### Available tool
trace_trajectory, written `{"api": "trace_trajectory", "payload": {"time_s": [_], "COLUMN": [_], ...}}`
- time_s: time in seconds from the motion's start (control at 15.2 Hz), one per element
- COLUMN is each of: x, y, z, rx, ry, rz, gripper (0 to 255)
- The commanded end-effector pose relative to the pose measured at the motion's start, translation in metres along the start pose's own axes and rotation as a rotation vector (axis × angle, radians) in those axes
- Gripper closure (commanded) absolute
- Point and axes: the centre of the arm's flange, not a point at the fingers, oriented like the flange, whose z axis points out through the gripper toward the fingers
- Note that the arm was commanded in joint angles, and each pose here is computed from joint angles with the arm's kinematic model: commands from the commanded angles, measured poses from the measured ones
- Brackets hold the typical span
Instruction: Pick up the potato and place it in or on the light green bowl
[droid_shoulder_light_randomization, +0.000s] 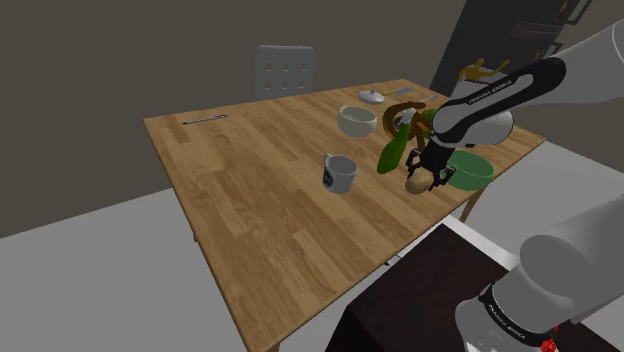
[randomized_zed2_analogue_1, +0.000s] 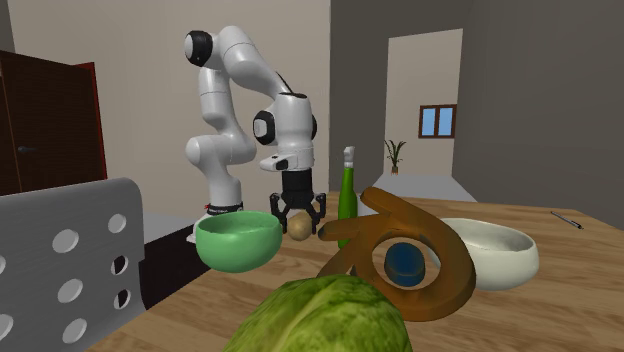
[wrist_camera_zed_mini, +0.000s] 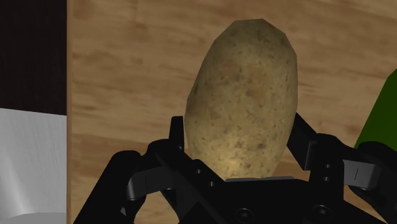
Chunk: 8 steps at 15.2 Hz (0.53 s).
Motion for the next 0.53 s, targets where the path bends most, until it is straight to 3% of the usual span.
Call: {"api": "trace_trajectory", "payload": {"time_s": [0.0, 0.46], "x": [0.0, -0.001], "y": [0.0, -0.001], "z": [0.0, -0.026], "rx": [0.0, 0.0], "ry": [0.0, 0.0], "rz": [0.0, 0.0], "gripper": [255, 255]}}
